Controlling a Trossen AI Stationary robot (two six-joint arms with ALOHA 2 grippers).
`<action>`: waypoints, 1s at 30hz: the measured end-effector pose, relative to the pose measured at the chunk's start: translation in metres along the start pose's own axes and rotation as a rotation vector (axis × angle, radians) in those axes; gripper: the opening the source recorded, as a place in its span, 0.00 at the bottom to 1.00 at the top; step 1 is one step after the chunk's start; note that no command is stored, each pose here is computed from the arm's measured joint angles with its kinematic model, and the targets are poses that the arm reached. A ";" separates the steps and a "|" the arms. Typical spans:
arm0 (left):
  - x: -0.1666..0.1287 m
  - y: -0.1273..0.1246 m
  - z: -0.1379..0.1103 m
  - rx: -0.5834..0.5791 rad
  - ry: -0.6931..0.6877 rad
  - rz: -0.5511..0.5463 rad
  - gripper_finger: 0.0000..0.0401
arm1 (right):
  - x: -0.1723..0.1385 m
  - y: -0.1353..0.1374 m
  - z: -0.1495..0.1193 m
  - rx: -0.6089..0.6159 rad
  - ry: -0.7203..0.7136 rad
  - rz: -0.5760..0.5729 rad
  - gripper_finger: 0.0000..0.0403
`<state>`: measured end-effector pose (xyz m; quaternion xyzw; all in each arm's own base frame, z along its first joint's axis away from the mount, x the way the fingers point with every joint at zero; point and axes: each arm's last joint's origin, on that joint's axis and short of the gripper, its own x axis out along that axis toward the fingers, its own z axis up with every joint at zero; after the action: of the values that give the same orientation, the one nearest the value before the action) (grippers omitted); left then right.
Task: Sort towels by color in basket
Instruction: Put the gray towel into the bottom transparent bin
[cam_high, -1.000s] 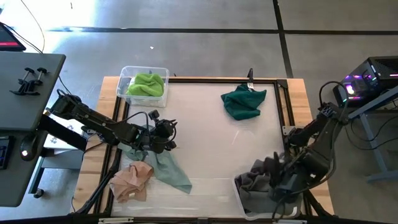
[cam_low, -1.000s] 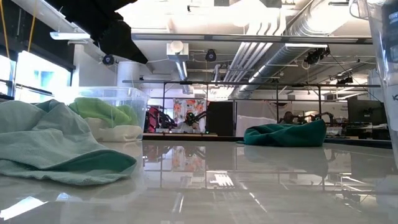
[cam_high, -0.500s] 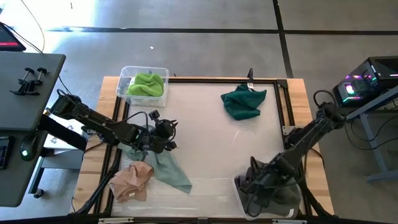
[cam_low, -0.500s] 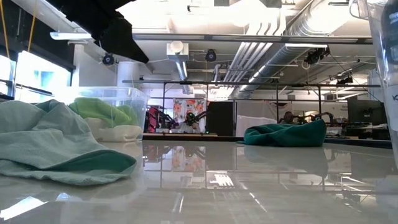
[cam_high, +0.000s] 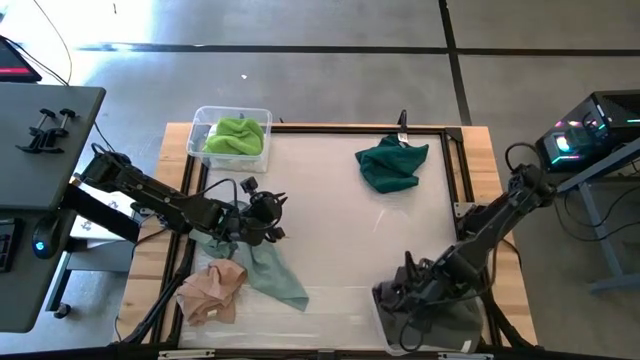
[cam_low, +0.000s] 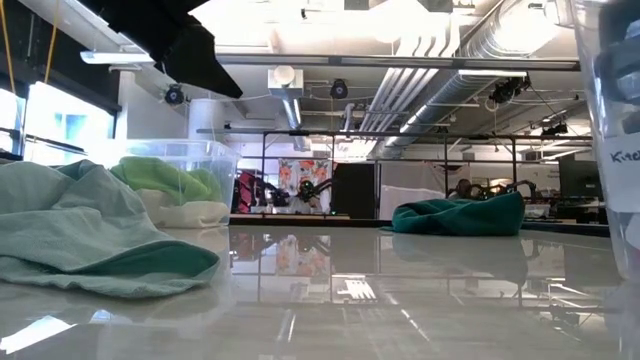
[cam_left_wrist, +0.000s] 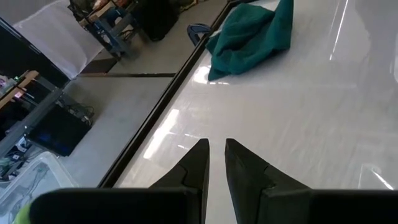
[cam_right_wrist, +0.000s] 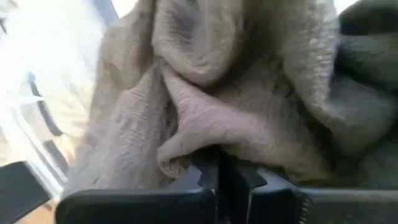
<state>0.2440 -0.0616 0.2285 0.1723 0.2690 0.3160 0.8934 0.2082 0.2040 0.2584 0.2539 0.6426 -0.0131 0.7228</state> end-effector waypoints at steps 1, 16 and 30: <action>0.000 0.000 0.000 -0.003 -0.002 0.000 0.10 | -0.005 0.003 -0.001 -0.007 -0.012 -0.007 0.01; 0.000 0.000 0.001 -0.004 -0.004 0.000 0.10 | -0.065 0.019 -0.010 -0.055 -0.273 -0.165 0.04; 0.000 -0.001 0.000 -0.005 -0.001 -0.021 0.10 | -0.067 -0.011 0.005 -0.046 -0.195 -0.386 0.46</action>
<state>0.2446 -0.0620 0.2286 0.1675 0.2698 0.3071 0.8971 0.1975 0.1720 0.3177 0.1069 0.6064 -0.1612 0.7713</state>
